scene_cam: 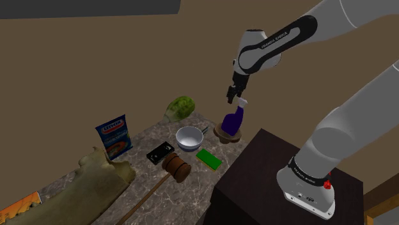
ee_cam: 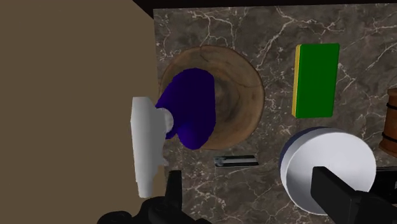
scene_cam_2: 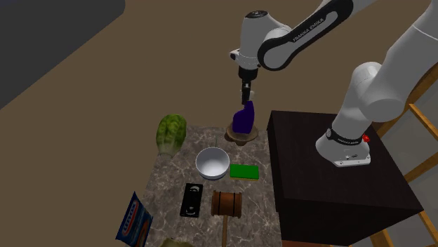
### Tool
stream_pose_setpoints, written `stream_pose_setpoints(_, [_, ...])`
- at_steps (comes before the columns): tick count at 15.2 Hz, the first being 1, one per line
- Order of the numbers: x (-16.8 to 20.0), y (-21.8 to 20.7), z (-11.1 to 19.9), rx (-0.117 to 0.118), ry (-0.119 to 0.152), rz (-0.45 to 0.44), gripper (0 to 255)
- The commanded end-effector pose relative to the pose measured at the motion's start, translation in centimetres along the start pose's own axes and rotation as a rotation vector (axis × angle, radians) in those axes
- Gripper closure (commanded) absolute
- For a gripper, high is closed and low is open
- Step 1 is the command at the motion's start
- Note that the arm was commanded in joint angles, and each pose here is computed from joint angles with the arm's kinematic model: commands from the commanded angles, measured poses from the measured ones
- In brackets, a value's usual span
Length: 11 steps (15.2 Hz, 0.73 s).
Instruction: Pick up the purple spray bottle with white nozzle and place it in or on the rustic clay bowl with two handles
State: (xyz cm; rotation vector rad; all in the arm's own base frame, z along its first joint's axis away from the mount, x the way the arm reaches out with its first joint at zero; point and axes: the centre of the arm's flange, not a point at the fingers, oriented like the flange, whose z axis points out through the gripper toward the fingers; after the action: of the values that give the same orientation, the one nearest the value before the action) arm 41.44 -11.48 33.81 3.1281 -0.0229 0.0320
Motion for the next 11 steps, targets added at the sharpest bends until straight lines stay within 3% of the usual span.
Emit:
stream_pose_setpoints(1, [-0.1, 0.0, -2.0, 0.0, -0.001, 0.0, 0])
stream_pose_setpoints(3, [-0.1, 0.0, -4.3, 0.0, -0.001, 0.0, 0])
stream_pose_setpoints(11, [-0.1, 0.0, -4.3, 0.0, -0.001, 0.0, 0])
